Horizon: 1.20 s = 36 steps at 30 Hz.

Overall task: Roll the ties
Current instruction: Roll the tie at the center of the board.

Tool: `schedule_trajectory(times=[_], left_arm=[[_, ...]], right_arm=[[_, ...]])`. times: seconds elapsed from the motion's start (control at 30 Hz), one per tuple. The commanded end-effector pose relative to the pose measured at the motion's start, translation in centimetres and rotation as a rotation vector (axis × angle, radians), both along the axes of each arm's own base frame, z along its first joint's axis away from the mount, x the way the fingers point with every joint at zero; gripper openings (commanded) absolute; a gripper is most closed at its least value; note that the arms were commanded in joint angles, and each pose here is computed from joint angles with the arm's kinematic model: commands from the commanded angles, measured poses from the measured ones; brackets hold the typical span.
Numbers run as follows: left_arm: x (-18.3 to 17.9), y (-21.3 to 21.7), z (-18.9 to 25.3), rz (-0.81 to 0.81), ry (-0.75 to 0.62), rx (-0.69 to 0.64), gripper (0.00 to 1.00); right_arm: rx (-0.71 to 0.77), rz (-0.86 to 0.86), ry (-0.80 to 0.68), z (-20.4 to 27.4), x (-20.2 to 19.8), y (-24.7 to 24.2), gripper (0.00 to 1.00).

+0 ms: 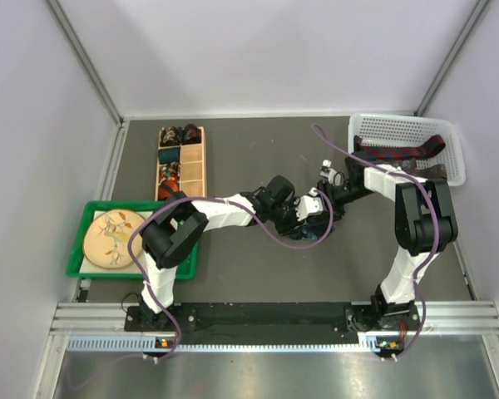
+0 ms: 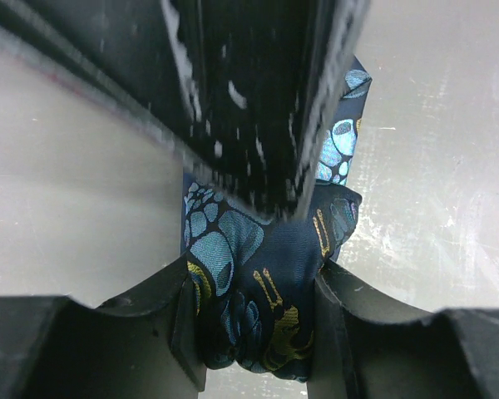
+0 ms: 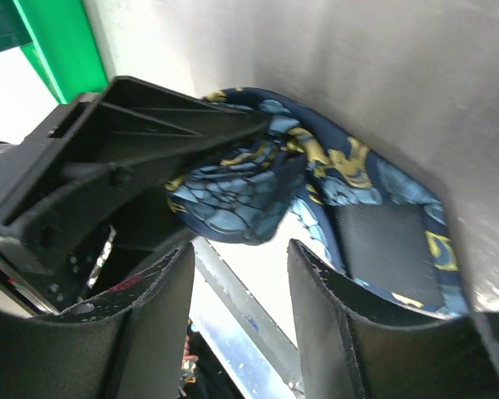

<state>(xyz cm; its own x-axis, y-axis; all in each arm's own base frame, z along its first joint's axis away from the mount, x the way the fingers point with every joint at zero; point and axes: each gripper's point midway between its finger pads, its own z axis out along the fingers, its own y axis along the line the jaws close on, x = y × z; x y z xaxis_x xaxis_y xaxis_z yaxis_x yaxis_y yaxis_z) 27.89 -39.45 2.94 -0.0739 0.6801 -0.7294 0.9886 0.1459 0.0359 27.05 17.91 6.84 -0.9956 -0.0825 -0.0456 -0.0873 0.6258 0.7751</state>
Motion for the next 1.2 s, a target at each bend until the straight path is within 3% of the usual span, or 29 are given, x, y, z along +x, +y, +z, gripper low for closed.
schedule_trajectory(times=[0.0, 0.27, 0.3, 0.37, 0.47, 0.67, 0.87, 1.17], left_arm=[[-0.1, 2.9, -3.8, 0.075, 0.025, 0.159, 0.25], [0.0, 2.6, -3.9, 0.058, 0.016, 0.169, 0.32], [0.0, 2.7, -4.0, 0.057, 0.020, 0.173, 0.33], [-0.2, 2.8, -3.9, 0.054, 0.026, 0.183, 0.37], [-0.8, 3.1, -3.9, 0.037, 0.058, 0.192, 0.49], [-1.1, 1.8, -0.7, -0.036, 0.049, 0.040, 0.82], [-0.7, 0.2, 3.8, -0.134, 0.012, -0.160, 0.90], [-0.4, -1.2, 4.6, -0.221, -0.061, -0.234, 0.99]], right_arm=[[0.056, 0.046, -0.027, 0.7, -0.1, 1.9, 0.48], [-0.001, 0.056, -0.015, -1.5, 1.2, 2.8, 0.42], [-0.022, 0.052, -0.025, -1.7, 1.5, 2.5, 0.37], [-0.046, 0.059, -0.021, -2.2, 1.4, 2.2, 0.00], [-0.116, 0.068, -0.015, -3.4, 1.0, 1.2, 0.00], [-0.256, 0.069, -0.030, -5.3, 1.0, -0.8, 0.00], [-0.346, 0.057, -0.054, -6.1, 1.6, -2.0, 0.00], [-0.420, 0.065, -0.056, -6.8, 2.2, -3.1, 0.00]])
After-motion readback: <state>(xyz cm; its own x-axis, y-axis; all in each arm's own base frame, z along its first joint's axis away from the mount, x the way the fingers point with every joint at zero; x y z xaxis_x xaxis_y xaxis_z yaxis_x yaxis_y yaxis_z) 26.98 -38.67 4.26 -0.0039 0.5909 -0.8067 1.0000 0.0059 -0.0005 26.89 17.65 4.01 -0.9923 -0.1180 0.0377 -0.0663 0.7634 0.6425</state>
